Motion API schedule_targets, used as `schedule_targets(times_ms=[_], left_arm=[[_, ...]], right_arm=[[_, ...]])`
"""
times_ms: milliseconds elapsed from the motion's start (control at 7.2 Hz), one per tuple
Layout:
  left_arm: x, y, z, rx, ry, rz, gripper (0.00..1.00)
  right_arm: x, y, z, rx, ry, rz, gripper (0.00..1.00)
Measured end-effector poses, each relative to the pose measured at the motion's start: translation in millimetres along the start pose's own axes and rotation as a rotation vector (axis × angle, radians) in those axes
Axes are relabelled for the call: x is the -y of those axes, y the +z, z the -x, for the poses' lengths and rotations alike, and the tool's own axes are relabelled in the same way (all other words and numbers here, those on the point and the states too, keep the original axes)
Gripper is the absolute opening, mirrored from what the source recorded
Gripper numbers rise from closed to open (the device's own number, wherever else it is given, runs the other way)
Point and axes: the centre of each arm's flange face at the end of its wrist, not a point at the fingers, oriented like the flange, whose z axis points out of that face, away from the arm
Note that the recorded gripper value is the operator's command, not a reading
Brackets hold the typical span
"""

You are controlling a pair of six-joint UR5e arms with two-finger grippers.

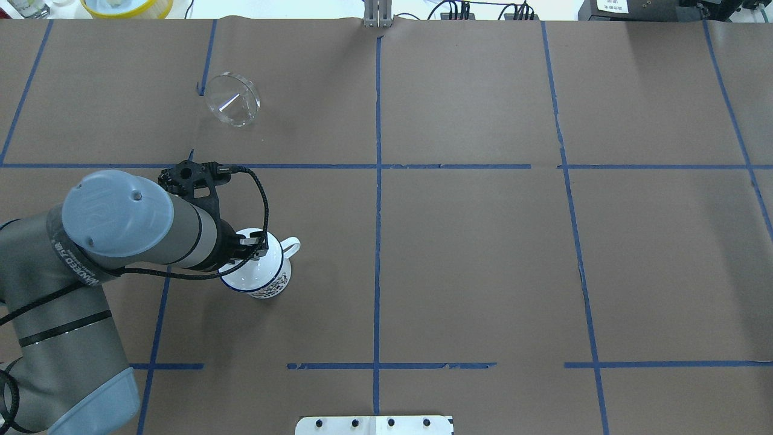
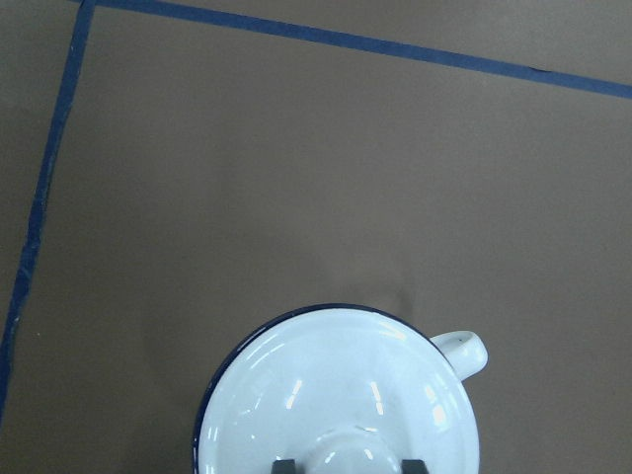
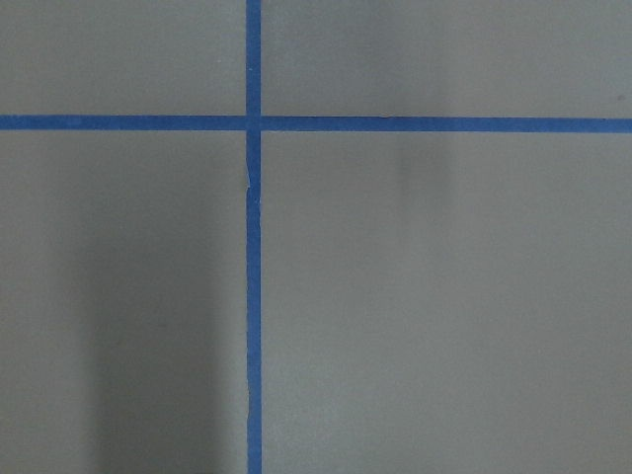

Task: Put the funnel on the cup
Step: 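Grasp the white lid and lift it off the mug with the left gripper, then lower the white lid onto the table beside the mug and release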

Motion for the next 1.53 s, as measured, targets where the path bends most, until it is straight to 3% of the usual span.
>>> schedule_targets(times_ms=[417, 694, 972, 1250, 1528], left_arm=[[13.9, -16.6, 5.0, -0.015, 0.006, -0.028, 0.00], [26.5, -59.8, 27.2, -0.022, 0.104, -0.068, 0.00], [11.0, -80.5, 85.1, -0.025, 0.194, -0.078, 0.00], [-6.0, -56.4, 129.3, -0.047, 0.219, -0.065, 0.00], [-31.1, -7.6, 137.1, -0.019, 0.192, -0.005, 0.00]], right_arm=[[-0.1, 0.1, -0.1, 0.000, 0.000, 0.000, 1.00], [-0.1, 0.2, -0.2, 0.000, 0.000, 0.000, 1.00], [-0.2, 0.6, -0.5, 0.000, 0.001, 0.001, 1.00], [-0.2, 0.4, -0.4, 0.000, 0.001, 0.001, 1.00], [-0.2, 0.5, -0.5, 0.000, 0.001, 0.001, 1.00]])
